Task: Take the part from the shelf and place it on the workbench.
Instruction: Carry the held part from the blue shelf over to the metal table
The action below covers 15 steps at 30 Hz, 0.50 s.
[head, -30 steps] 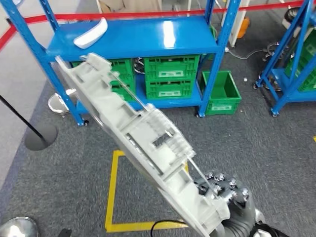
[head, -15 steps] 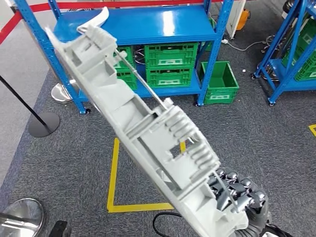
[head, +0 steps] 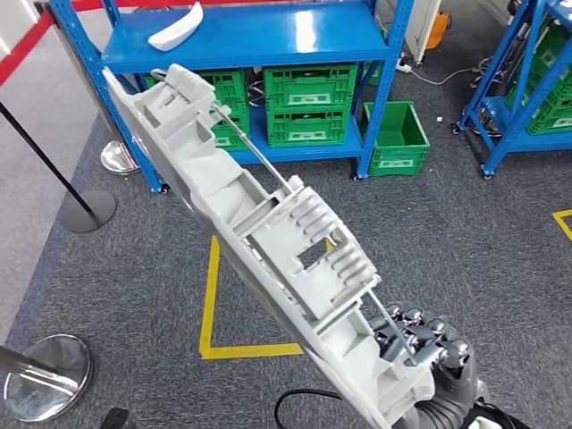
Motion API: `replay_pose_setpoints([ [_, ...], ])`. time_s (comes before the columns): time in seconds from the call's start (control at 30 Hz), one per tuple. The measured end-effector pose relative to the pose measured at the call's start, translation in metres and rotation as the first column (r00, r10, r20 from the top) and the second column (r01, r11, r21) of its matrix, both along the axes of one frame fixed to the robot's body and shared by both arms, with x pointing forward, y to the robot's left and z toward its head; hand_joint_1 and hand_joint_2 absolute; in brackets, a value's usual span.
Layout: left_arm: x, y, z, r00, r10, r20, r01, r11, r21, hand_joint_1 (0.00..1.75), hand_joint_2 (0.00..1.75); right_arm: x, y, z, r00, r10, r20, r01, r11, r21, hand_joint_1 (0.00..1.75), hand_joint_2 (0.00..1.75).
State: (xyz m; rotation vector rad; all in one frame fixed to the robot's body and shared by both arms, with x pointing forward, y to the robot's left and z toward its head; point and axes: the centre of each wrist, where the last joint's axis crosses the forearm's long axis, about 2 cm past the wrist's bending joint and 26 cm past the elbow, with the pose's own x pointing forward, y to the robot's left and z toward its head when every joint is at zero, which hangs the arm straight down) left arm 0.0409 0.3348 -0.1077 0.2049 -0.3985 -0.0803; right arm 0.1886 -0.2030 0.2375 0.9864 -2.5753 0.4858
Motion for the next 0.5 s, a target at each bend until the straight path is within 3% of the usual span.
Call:
replay_pose_setpoints([
  [0.5, 0.0048, -0.0025, 0.0002, 1.000, -0.001, 0.007, 0.001, 1.000, -0.007, 0.00, 0.00, 0.0037, 0.0001, 0.0006, 1.000, -0.001, 0.002, 0.001, 1.000, -0.004, 1.75, 1.75],
])
